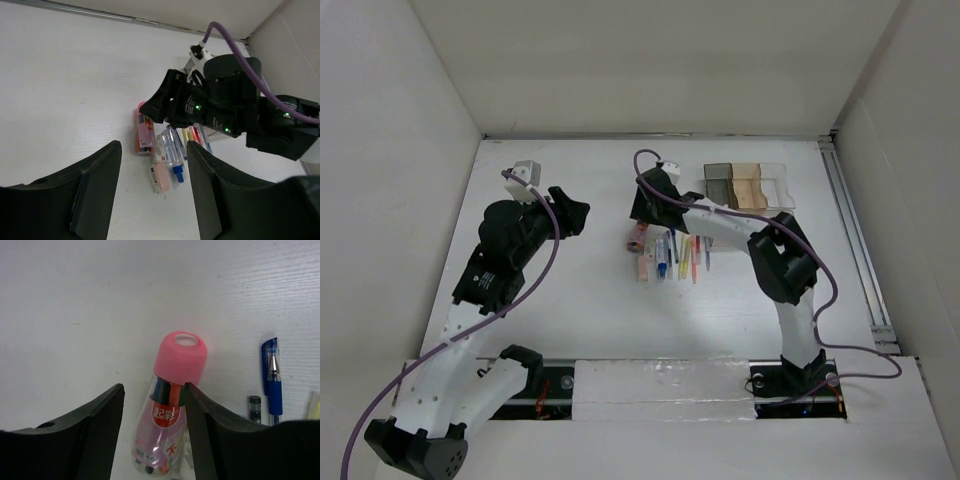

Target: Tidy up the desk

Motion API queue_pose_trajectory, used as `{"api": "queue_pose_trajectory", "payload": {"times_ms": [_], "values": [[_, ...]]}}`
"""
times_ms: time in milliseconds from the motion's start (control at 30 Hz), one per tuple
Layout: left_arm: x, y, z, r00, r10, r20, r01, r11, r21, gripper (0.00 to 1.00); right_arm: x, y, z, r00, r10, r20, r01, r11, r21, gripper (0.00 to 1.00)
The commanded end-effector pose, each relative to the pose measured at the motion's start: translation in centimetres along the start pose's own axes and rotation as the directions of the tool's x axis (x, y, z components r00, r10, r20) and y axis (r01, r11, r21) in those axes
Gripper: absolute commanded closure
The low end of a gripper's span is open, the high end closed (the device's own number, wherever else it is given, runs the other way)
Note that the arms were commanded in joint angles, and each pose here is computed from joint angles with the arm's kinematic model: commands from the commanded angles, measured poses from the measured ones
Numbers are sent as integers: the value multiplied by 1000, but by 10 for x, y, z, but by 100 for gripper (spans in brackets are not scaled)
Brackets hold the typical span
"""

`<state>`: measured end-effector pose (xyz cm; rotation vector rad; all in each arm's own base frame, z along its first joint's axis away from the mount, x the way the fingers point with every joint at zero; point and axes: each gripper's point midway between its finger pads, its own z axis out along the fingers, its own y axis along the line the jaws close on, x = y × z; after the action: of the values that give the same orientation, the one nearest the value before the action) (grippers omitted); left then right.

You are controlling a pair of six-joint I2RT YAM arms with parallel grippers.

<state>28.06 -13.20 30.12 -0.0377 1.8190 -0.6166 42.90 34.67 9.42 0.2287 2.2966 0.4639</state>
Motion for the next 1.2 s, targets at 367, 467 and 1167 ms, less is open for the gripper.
{"api": "queue_pose_trajectory", "payload": {"times_ms": [367,467,1167], "values": [[-9,-7,-1,999,12,48,-14,999,42,49,14,-7,36,997,44,-67,-41,998,50,47],[-11,-7,-2,998,14,54,-17,999,44,49,16,-9,41,995,55,-84,-51,998,45,50],[-10,-8,-3,998,15,56,-17,999,50,49,-109,34,-55,959,262,105,-211,912,-352,84]]}}
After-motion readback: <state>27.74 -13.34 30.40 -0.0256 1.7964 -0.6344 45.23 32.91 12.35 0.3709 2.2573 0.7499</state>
